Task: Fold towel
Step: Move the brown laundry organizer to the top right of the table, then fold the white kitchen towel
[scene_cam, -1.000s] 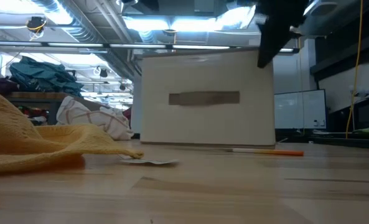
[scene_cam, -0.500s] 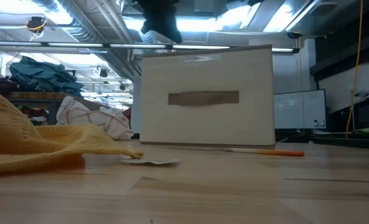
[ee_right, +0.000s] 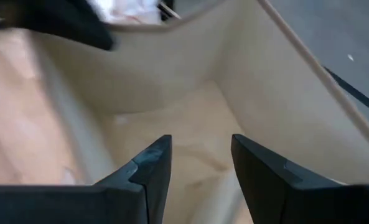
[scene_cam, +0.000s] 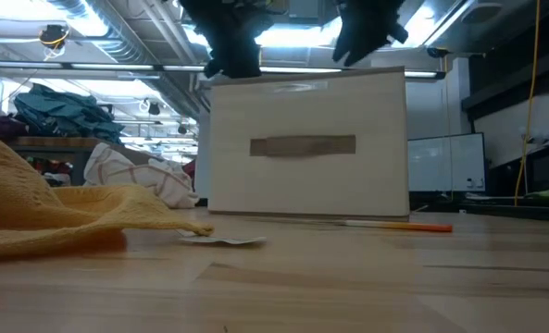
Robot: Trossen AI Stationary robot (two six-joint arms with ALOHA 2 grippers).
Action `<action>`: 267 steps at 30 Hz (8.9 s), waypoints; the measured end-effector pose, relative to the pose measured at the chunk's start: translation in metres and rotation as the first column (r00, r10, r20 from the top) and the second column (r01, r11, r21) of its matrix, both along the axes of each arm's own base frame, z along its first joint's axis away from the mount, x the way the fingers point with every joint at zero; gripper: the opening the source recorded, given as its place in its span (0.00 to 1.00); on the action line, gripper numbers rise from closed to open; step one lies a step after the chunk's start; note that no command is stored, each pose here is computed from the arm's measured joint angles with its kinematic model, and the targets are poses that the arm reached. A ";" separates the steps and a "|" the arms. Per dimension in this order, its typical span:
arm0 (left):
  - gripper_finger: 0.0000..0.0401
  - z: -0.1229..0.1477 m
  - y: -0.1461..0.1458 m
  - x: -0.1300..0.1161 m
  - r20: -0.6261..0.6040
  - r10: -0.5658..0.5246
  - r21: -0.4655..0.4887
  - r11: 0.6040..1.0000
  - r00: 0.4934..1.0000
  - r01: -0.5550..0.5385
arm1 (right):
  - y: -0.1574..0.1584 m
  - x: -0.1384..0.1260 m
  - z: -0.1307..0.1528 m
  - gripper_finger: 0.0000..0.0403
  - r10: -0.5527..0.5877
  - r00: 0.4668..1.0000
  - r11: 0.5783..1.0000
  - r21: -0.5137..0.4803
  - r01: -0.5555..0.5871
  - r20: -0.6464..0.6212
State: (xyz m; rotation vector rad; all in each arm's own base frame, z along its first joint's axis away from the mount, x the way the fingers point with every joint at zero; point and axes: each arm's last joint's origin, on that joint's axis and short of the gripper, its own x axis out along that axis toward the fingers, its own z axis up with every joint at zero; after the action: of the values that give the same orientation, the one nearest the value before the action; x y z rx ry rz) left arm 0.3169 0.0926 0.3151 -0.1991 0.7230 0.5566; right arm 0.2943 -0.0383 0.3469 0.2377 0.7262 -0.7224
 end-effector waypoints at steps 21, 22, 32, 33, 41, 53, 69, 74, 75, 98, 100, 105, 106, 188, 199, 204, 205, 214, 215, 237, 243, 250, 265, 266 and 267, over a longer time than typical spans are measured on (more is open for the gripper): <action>0.00 -0.010 0.000 -0.002 0.000 0.070 -0.051 0.996 0.998 -0.070 | -0.019 0.006 -0.034 0.43 -0.018 0.980 0.988 0.148 0.048 -0.200; 0.00 -0.010 0.000 -0.002 -0.001 0.069 -0.051 0.996 0.998 -0.069 | -0.018 0.010 -0.035 0.43 -0.003 0.981 0.991 0.133 0.030 -0.195; 0.00 -0.010 0.000 -0.002 -0.003 0.068 -0.050 0.996 0.998 -0.068 | -0.006 0.017 -0.032 0.43 -0.080 0.978 0.991 -0.119 0.057 -0.195; 0.00 -0.010 0.000 -0.002 -0.002 0.068 -0.050 0.996 0.998 -0.068 | -0.005 0.016 -0.031 0.43 -0.074 0.979 0.992 -0.116 0.053 -0.188; 0.00 -0.010 0.000 -0.002 -0.005 0.063 -0.045 0.997 0.998 -0.063 | 0.002 0.027 -0.031 0.43 0.077 0.993 0.995 0.072 -0.071 -0.086; 0.00 -0.011 0.000 -0.002 0.001 0.082 -0.063 0.995 0.997 -0.082 | 0.004 0.020 -0.063 0.43 0.117 0.915 0.984 0.167 -0.055 -0.386; 0.00 -0.010 -0.017 0.003 0.040 0.091 -0.118 0.989 0.995 -0.086 | -0.008 -0.024 -0.059 0.43 -0.025 0.679 1.000 -0.008 0.028 -0.733; 0.00 -0.010 -0.026 0.005 0.054 0.096 -0.147 0.985 0.994 -0.087 | -0.025 -0.027 -0.059 0.43 -0.032 0.658 0.999 0.000 0.048 -0.752; 0.00 -0.010 -0.028 0.005 0.055 0.093 -0.149 0.985 0.994 -0.084 | -0.028 -0.028 -0.059 0.43 -0.030 0.654 0.999 0.003 0.050 -0.756; 0.00 0.025 -0.053 0.023 0.320 -0.015 -0.096 0.994 0.947 0.048 | -0.023 -0.034 -0.050 0.43 0.011 0.680 1.000 0.022 0.008 -0.733; 0.00 0.027 -0.054 0.023 0.322 -0.028 -0.084 0.995 0.946 0.058 | -0.018 -0.034 -0.048 0.43 0.022 0.688 1.000 0.021 -0.010 -0.725; 0.00 0.036 -0.055 0.024 0.319 -0.084 -0.018 0.995 0.944 0.095 | -0.006 -0.033 -0.043 0.43 0.053 0.716 0.998 0.016 -0.058 -0.696; 0.00 0.038 -0.054 0.024 0.319 -0.094 -0.002 0.995 0.943 0.100 | -0.003 -0.033 -0.042 0.43 0.058 0.721 0.998 0.014 -0.066 -0.690; 0.38 -0.083 0.062 -0.012 -0.765 -0.072 -0.086 0.996 0.640 0.009 | 0.181 -0.063 0.000 0.43 0.648 0.754 0.761 0.147 -0.632 -0.112; 0.38 -0.119 0.066 -0.002 -0.822 -0.144 -0.158 0.987 0.552 0.022 | 0.181 -0.063 0.000 0.43 0.648 0.754 0.761 0.147 -0.632 -0.113; 0.38 -0.125 0.070 -0.002 -0.845 -0.087 -0.107 0.994 0.527 -0.007 | 0.181 -0.063 -0.001 0.43 0.647 0.753 0.761 0.147 -0.632 -0.115; 0.38 -0.125 0.071 -0.002 -0.845 -0.085 -0.106 0.994 0.528 -0.010 | 0.181 -0.063 -0.001 0.43 0.647 0.753 0.761 0.147 -0.632 -0.116; 0.28 -0.125 0.072 -0.005 -0.854 -0.084 -0.112 0.993 0.514 -0.025 | 0.180 -0.063 -0.001 0.43 0.647 0.753 0.761 0.147 -0.631 -0.116; 0.26 -0.125 0.072 -0.005 -0.853 -0.083 -0.112 0.993 0.515 -0.027 | 0.180 -0.063 -0.001 0.43 0.647 0.753 0.761 0.147 -0.631 -0.116; 0.00 -0.123 0.065 -0.005 -0.839 -0.062 -0.136 0.986 0.541 -0.096 | 0.180 -0.063 -0.001 0.43 0.647 0.754 0.761 0.147 -0.631 -0.116; 0.01 -0.122 0.065 -0.005 -0.839 -0.062 -0.136 0.986 0.541 -0.097 | 0.181 -0.063 0.000 0.43 0.647 0.754 0.761 0.146 -0.631 -0.114; 0.01 -0.122 0.066 -0.004 -0.833 -0.071 -0.135 0.988 0.548 -0.076 | 0.181 -0.063 0.000 0.43 0.647 0.754 0.762 0.146 -0.631 -0.113; 0.06 -0.122 0.067 -0.004 -0.833 -0.069 -0.134 0.988 0.549 -0.079 | 0.181 -0.063 0.000 0.43 0.647 0.754 0.762 0.146 -0.631 -0.113; 0.10 -0.123 0.067 -0.004 -0.834 -0.068 -0.134 0.988 0.547 -0.082 | 0.181 -0.063 0.000 0.43 0.647 0.754 0.761 0.147 -0.631 -0.113; 0.14 -0.123 0.067 -0.004 -0.836 -0.067 -0.133 0.988 0.545 -0.083 | 0.181 -0.063 0.000 0.43 0.647 0.754 0.761 0.147 -0.631 -0.113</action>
State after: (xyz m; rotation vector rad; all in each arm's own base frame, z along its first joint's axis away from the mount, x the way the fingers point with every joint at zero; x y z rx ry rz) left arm 0.3127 0.1593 0.1918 -0.0644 1.7375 0.5955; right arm 0.2316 0.1422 0.3464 0.0072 0.9291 -0.0384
